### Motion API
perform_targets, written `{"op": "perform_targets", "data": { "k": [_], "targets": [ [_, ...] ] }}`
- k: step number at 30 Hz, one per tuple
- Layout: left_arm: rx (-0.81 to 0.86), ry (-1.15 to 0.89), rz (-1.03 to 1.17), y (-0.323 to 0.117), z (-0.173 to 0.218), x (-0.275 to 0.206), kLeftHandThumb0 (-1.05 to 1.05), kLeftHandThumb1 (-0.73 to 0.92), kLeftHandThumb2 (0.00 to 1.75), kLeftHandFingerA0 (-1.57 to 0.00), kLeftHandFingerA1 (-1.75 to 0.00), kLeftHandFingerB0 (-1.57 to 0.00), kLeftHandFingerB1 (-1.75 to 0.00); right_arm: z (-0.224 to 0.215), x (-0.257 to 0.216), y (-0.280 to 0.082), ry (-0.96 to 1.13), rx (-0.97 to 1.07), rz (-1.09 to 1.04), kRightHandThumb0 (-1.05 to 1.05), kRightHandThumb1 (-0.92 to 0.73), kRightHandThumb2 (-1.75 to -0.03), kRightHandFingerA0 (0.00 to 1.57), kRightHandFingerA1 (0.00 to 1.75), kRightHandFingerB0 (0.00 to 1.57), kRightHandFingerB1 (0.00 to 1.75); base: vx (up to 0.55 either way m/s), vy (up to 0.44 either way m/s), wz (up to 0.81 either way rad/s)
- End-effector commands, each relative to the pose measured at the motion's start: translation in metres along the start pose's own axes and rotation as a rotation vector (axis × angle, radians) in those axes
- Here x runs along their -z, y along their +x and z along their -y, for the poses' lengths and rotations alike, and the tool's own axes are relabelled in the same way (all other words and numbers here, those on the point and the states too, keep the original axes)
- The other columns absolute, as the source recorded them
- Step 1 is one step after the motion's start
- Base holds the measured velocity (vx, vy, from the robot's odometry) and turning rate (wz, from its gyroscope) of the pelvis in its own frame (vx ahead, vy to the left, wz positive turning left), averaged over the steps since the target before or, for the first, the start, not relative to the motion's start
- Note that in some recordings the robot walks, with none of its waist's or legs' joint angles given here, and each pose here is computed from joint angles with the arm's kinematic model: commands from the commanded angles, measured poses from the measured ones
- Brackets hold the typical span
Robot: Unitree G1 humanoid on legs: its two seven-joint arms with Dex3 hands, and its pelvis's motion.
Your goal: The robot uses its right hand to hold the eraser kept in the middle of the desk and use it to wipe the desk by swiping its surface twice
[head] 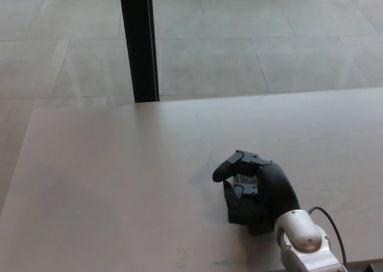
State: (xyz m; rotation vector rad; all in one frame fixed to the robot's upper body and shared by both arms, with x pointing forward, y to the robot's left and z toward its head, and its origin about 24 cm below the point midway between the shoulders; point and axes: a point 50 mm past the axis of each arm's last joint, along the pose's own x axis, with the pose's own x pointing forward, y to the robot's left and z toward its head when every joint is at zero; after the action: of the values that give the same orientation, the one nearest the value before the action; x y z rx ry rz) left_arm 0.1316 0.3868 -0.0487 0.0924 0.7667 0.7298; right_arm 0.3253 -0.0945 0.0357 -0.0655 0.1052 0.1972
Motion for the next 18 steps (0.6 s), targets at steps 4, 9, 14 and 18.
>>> {"op": "perform_targets", "data": {
  "k": [4, 9, 14, 18],
  "targets": [
    [0.008, 0.009, 0.041, -0.001, -0.001, -0.002, -0.45, 0.87, 0.66, -0.54, -0.96, -0.40, -0.66, 0.022, 0.034, -0.009, 0.425, 0.082, -0.147, -0.28, -0.51, -1.30, 1.09, 1.75, 0.81, 1.61, 0.00, 0.000, 0.00],
    [0.015, -0.033, 0.044, -0.001, -0.002, 0.000, -0.43, 0.87, 0.65, -0.49, -1.01, -0.39, -0.69, 0.052, 0.035, -0.012, 0.781, 0.218, -0.113, -0.30, -0.63, -1.22, 1.05, 1.75, 0.71, 1.66, 0.00, 0.000, 0.00],
    [0.028, -0.044, 0.059, -0.002, 0.001, -0.004, -0.45, 0.88, 0.65, -0.47, -0.96, -0.37, -0.68, 0.078, 0.048, -0.021, 0.833, 0.281, -0.146, -0.29, -0.79, -1.02, 1.03, 1.75, 0.63, 1.75, 0.00, 0.000, 0.00],
    [0.026, -0.041, 0.066, -0.002, -0.002, -0.006, -0.45, 0.88, 0.65, -0.47, -0.95, -0.37, -0.67, 0.106, 0.053, -0.032, 0.692, 0.333, -0.157, -0.26, -0.77, -0.97, 0.96, 1.75, 0.55, 1.75, 0.00, 0.000, 0.00]
  ]
}}
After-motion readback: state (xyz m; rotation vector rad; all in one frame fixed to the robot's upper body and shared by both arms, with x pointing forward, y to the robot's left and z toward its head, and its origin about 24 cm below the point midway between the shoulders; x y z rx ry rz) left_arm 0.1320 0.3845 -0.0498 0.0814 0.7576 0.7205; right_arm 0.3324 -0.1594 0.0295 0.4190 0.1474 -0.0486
